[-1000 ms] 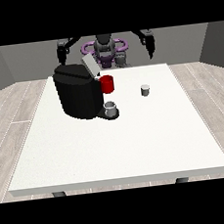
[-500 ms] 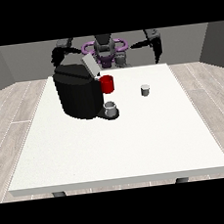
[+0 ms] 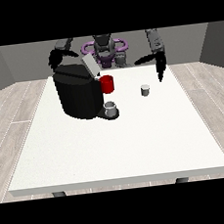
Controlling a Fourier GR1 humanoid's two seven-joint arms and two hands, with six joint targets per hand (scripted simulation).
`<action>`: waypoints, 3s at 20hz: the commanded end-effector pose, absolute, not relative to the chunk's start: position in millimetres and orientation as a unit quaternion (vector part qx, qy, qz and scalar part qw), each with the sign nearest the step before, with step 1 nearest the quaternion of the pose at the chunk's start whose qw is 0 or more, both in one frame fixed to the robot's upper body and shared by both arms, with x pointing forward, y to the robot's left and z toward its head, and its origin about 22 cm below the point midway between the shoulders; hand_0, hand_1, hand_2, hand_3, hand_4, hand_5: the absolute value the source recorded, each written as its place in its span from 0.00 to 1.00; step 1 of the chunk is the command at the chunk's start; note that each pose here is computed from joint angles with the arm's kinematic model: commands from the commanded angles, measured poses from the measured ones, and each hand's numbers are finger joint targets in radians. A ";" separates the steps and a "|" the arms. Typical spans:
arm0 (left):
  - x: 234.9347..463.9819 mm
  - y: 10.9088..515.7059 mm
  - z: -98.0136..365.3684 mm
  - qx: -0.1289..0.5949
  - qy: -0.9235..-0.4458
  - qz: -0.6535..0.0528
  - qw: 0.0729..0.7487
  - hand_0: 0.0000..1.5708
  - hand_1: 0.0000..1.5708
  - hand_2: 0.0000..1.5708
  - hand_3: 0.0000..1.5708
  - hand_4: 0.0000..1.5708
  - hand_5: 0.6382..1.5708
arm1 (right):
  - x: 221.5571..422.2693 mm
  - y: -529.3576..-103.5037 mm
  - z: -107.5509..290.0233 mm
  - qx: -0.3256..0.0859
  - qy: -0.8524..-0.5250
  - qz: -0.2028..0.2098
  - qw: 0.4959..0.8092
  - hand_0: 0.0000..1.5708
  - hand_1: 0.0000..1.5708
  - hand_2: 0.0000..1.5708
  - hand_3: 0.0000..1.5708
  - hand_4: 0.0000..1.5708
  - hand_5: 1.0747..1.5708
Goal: Insert the coffee pod into the coffee machine and close the lid
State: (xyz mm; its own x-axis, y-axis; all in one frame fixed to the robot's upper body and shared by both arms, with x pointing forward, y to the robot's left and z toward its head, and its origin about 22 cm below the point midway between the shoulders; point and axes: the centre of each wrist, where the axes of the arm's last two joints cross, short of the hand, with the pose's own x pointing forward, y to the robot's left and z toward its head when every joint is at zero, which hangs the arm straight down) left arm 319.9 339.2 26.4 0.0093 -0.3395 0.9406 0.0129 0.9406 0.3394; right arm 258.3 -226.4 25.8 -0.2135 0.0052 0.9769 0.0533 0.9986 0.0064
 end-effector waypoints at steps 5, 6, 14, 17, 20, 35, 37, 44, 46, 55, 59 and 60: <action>340.6 347.6 9.8 0.142 -0.657 -0.145 0.726 0.00 0.00 0.00 0.00 0.00 1.00 | 262.5 -201.0 37.4 -0.011 -0.776 -0.027 0.629 0.00 0.00 0.00 0.00 0.18 1.00; 342.4 339.9 13.6 0.155 -0.656 -0.162 0.720 0.00 0.00 0.00 0.00 0.00 1.00 | 261.7 -221.6 16.5 -0.013 -0.772 -0.021 0.636 0.00 0.00 0.00 0.00 0.16 1.00; 356.2 338.3 14.9 0.169 -0.640 -0.229 0.713 0.00 0.00 0.29 0.00 0.00 1.00 | 281.0 -219.9 28.5 -0.036 -0.762 -0.009 0.647 0.00 0.00 0.00 0.00 0.24 1.00; 366.0 322.6 12.7 0.192 -0.627 -0.218 0.723 0.28 0.28 0.39 0.19 0.00 1.00 | 286.0 -212.8 21.7 -0.034 -0.746 -0.019 0.665 0.00 0.00 0.00 0.00 0.25 1.00; 366.3 327.8 13.3 0.202 -0.610 -0.244 0.727 0.51 0.51 0.54 0.32 0.00 1.00 | 298.7 -226.3 24.5 -0.052 -0.757 -0.019 0.651 0.00 0.00 0.00 0.00 0.27 1.00; 370.3 327.9 -1.1 0.294 -0.624 -0.301 0.658 0.46 0.46 0.55 0.41 0.15 1.00 | 303.0 -219.2 34.5 -0.055 -0.749 -0.016 0.660 0.00 0.00 0.00 0.00 0.28 1.00; 373.5 325.2 -3.0 0.307 -0.617 -0.287 0.665 0.49 0.49 0.58 0.44 0.22 1.00 | 299.8 -223.8 36.6 -0.051 -0.751 -0.004 0.658 0.00 0.00 0.00 0.00 0.33 1.00; 373.6 349.6 4.7 0.343 -0.599 -0.334 0.641 0.59 0.59 0.66 0.52 0.18 1.00 | 299.0 -205.7 41.7 -0.038 -0.756 -0.016 0.654 0.00 0.00 0.00 0.00 0.33 1.00; 373.5 346.2 1.4 0.352 -0.585 -0.344 0.644 0.62 0.62 0.67 0.51 0.20 1.00 | 290.6 -208.2 27.6 -0.020 -0.752 -0.005 0.658 0.00 0.00 0.00 0.00 0.31 1.00; 404.8 300.5 39.1 0.293 -0.650 -0.381 0.589 0.94 0.94 0.94 0.90 0.40 1.00 | 304.7 -222.3 11.5 -0.042 -0.733 -0.040 0.678 0.00 0.00 0.00 0.00 0.26 1.00; 413.1 295.6 54.3 0.275 -0.649 -0.386 0.595 0.85 0.85 0.89 0.87 0.38 1.00 | 302.9 -223.5 15.3 -0.039 -0.711 -0.037 0.701 0.00 0.00 0.00 0.00 0.28 1.00; 412.6 307.8 59.7 0.276 -0.656 -0.384 0.589 0.84 0.84 0.88 0.86 0.37 1.00 | 300.8 -217.7 12.2 -0.036 -0.714 -0.039 0.698 0.00 0.00 0.00 0.00 0.27 1.00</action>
